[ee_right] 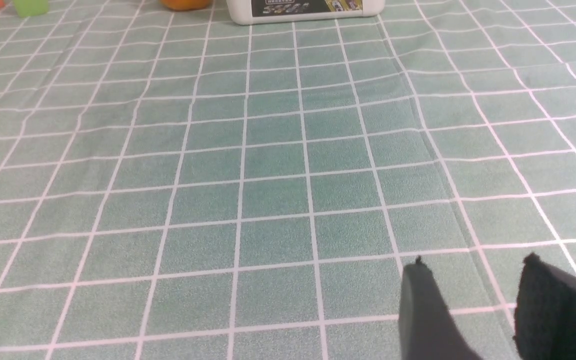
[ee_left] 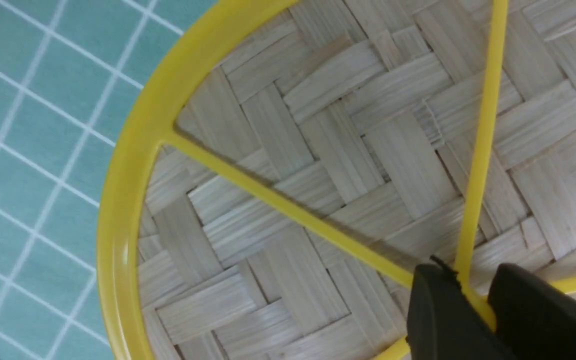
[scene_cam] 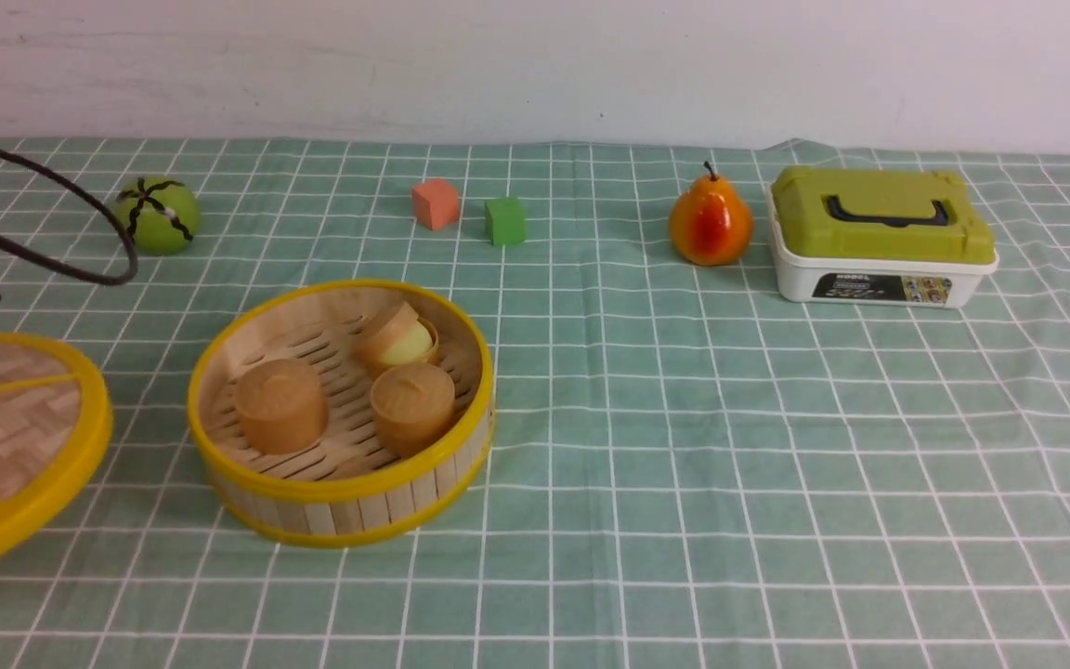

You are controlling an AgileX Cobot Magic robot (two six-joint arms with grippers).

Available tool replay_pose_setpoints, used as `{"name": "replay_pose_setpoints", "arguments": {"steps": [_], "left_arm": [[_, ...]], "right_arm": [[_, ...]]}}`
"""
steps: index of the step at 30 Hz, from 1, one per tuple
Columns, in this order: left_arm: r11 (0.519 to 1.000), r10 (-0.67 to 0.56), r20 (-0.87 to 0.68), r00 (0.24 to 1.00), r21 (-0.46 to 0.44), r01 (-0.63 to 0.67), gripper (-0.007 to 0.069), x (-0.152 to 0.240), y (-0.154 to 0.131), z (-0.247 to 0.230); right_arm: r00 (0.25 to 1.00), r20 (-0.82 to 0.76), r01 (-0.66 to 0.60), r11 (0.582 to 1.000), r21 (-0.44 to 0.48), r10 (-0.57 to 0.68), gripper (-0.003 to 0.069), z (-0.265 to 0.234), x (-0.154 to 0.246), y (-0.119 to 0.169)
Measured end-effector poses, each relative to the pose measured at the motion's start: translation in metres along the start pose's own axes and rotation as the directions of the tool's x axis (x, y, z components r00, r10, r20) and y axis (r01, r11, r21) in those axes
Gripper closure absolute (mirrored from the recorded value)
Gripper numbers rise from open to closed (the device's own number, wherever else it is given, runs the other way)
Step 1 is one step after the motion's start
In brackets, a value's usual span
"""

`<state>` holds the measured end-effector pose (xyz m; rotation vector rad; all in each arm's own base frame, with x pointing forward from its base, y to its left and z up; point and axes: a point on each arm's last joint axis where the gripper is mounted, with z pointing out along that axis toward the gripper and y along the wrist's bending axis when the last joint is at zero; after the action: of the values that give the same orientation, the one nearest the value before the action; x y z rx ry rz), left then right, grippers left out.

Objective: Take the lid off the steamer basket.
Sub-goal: Use the left arm to place the steamer lid on the table

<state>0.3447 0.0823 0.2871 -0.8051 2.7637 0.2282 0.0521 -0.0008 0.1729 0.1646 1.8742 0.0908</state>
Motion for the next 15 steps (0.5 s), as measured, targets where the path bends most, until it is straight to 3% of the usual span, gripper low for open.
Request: {"name": "replay_pose_setpoints", "arguments": {"steps": [9, 15], "left_arm": [[0.992, -0.076, -0.008, 0.997, 0.104, 0.077, 0.0515, 0.024, -0.010, 0.047], [0.989, -0.086, -0.030, 0.996, 0.121, 0.089, 0.0515, 0.027, -0.014, 0.059]], "right_arm": [[1.000, 0.000, 0.000, 1.000, 0.000, 0.000, 0.0417, 0.000, 0.000, 0.000], [1.000, 0.000, 0.000, 1.000, 0.000, 0.000, 0.0417, 0.000, 0.000, 0.000]]}}
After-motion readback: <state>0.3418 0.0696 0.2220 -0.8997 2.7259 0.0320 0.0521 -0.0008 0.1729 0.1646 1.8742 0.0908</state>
